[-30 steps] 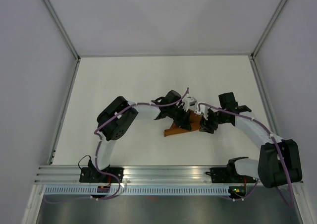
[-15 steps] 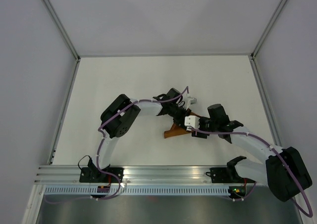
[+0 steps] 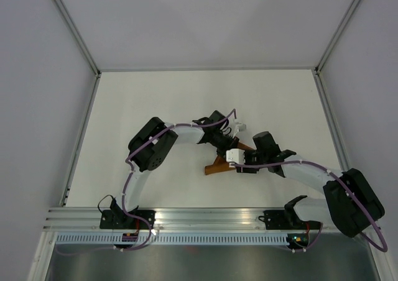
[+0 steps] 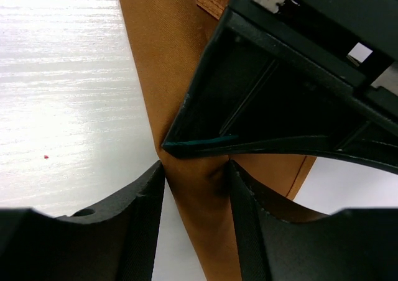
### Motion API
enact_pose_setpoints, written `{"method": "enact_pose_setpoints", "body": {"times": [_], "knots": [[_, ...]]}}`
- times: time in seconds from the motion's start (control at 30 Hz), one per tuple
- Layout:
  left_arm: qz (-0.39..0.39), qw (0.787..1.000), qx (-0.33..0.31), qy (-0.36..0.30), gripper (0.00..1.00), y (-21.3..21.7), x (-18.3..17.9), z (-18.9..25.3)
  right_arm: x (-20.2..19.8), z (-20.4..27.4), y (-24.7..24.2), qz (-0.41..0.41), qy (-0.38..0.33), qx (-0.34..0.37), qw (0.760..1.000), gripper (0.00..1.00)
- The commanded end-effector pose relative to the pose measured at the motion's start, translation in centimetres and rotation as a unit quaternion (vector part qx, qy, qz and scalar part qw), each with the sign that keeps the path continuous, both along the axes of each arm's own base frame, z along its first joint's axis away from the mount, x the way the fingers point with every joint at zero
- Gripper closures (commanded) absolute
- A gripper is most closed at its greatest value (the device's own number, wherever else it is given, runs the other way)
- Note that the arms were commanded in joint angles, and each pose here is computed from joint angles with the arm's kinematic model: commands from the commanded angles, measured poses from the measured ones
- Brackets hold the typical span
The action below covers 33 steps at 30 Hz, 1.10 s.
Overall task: Fold the napkin, place the utensils inside, and roll it up
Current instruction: Roll the napkin with the utensil
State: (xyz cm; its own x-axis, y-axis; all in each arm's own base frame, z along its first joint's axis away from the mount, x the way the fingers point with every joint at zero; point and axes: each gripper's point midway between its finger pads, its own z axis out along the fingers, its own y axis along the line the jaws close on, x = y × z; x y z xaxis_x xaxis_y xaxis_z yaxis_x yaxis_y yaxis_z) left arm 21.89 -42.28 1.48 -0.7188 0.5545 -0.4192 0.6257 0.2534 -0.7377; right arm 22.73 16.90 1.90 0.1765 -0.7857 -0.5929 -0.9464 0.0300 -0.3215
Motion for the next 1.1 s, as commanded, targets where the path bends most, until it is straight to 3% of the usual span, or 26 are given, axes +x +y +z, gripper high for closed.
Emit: {"method": "enact_pose_setpoints", "body": {"times": [0.0, 0.07, 0.3, 0.4, 0.6, 0.83, 1.07], "knots": [[0.03, 0.987, 0.142, 0.072, 0.92, 4.4, -2.4, -6.2, -0.4, -1.0, -0.3, 0.008, 0.018, -0.021, 1.0, 0.49], [0.03, 0.987, 0.135, 0.077, 0.89, 4.4, -2.3, -5.9, -0.5, -1.2, -0.3, 0.012, 0.028, -0.027, 0.999, 0.55], [0.043, 0.989, 0.121, 0.07, 0.62, 4.4, -1.1, -4.6, -0.9, -1.7, -0.3, 0.024, 0.06, -0.045, 0.997, 0.73], [0.065, 0.989, 0.113, 0.066, 0.57, 4.4, 0.1, -4.0, -1.0, -2.2, -0.3, 0.025, 0.085, -0.053, 0.995, 0.82], [0.159, 0.985, 0.049, 0.04, 0.49, 4.5, 4.4, -0.7, -1.1, -3.0, 0.0, 0.039, 0.124, -0.067, 0.989, 0.86], [0.241, 0.97, -0.013, -0.002, 0.48, 5.8, 8.2, 2.9, -1.5, -3.7, 0.7, 0.062, 0.181, -0.076, 0.979, 0.9], [0.353, 0.929, -0.06, -0.094, 0.45, 9.6, 11.4, 6.3, -1.7, -3.3, 0.9, 0.089, 0.273, -0.065, 0.956, 0.91]]}}
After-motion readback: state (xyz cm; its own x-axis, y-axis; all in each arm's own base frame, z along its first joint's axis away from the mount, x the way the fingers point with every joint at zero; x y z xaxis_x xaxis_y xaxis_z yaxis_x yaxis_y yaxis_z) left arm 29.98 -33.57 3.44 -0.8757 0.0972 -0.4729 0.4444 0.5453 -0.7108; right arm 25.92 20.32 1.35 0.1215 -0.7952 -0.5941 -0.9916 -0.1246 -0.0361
